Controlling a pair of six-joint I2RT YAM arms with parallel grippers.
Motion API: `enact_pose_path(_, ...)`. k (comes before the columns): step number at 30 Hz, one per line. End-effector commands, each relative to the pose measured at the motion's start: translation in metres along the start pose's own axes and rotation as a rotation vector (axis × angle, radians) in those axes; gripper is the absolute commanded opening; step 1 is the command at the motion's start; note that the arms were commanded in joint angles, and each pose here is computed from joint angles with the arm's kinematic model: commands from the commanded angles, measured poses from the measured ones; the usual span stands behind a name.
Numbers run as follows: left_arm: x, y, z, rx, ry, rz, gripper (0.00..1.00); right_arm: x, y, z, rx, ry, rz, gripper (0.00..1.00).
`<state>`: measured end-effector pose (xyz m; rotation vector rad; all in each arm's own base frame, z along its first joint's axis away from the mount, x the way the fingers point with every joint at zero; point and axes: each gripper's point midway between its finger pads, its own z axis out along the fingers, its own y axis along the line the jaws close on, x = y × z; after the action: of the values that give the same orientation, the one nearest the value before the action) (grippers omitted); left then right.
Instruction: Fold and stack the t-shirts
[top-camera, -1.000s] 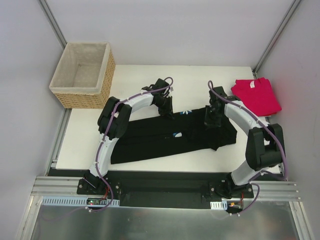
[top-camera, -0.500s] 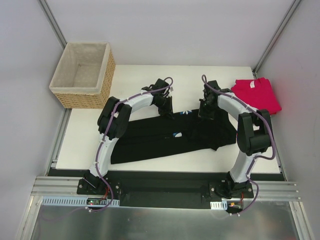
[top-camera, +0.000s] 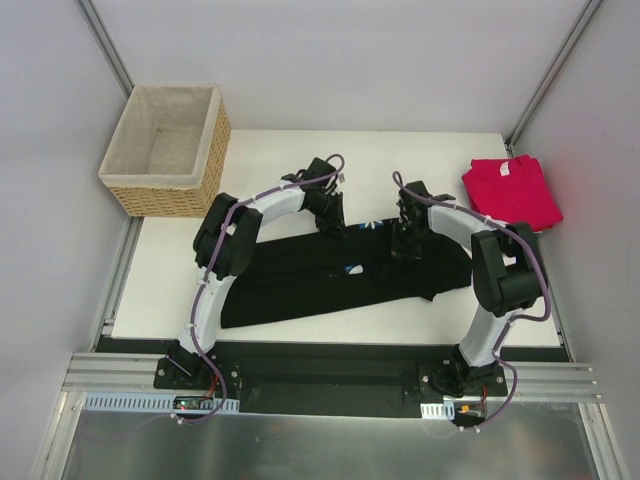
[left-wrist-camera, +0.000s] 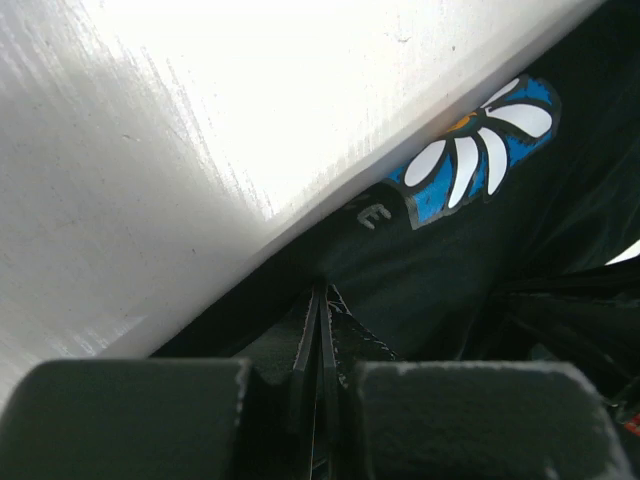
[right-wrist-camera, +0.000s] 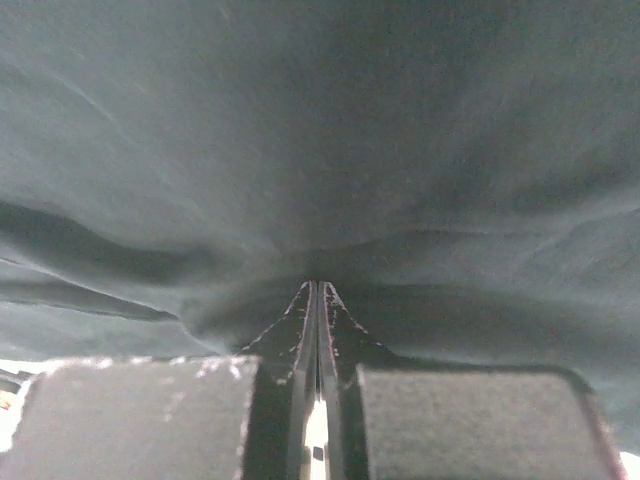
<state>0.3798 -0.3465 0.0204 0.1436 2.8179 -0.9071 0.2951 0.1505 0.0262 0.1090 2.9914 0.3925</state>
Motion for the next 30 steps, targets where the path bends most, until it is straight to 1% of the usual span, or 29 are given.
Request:
enact_pose_path(1,0.006,0.036,-0.012,-0.118,0.007,-0.020,0.00,0.021,0.007,-0.008,-0.034,0.003,0.003,0.01)
enact_pose_path(5,0.005,0.040,-0.017,-0.121,0.001,-0.021,0.00,0.047,0.016,-0.016,-0.056,0.028,0.001,0.01)
enact_pose_path(9,0.001,0.041,-0.019,-0.117,-0.006,-0.025,0.00,0.086,0.025,-0.030,-0.051,0.067,-0.032,0.01)
enact_pose_path(12,-0.001,0.040,-0.020,-0.118,-0.012,-0.026,0.00,0.119,0.030,-0.032,-0.042,0.100,-0.062,0.01)
enact_pose_path(14,-0.001,0.040,-0.019,-0.116,-0.010,-0.028,0.00,0.130,0.033,-0.039,-0.048,0.084,-0.058,0.01)
enact_pose_path(16,0.000,0.042,-0.017,-0.121,-0.008,-0.033,0.00,0.144,0.041,-0.043,-0.069,0.097,-0.084,0.01)
enact_pose_path(18,0.000,0.042,-0.017,-0.118,-0.007,-0.038,0.00,0.158,0.043,-0.044,-0.050,0.127,-0.105,0.01)
enact_pose_path(21,0.000,0.041,-0.017,-0.117,-0.006,-0.038,0.00,0.170,0.042,-0.043,-0.020,0.147,-0.123,0.01)
enact_pose_path(24,-0.002,0.039,-0.021,-0.116,-0.015,-0.031,0.00,0.173,0.038,-0.051,0.024,0.132,-0.133,0.01)
enact_pose_path(26,-0.002,0.039,-0.021,-0.116,-0.014,-0.027,0.00,0.168,0.031,-0.059,0.056,0.096,-0.131,0.01)
enact_pose_path(27,-0.002,0.038,-0.022,-0.114,-0.015,-0.024,0.00,0.167,0.027,-0.070,0.076,0.079,-0.127,0.02)
enact_pose_path(29,-0.002,0.037,-0.022,-0.107,-0.014,-0.022,0.00,0.155,0.012,-0.082,0.144,0.014,-0.109,0.04)
enact_pose_path(30,-0.003,0.034,-0.025,-0.102,-0.019,-0.019,0.00,0.142,0.000,-0.096,0.168,-0.042,-0.062,0.05)
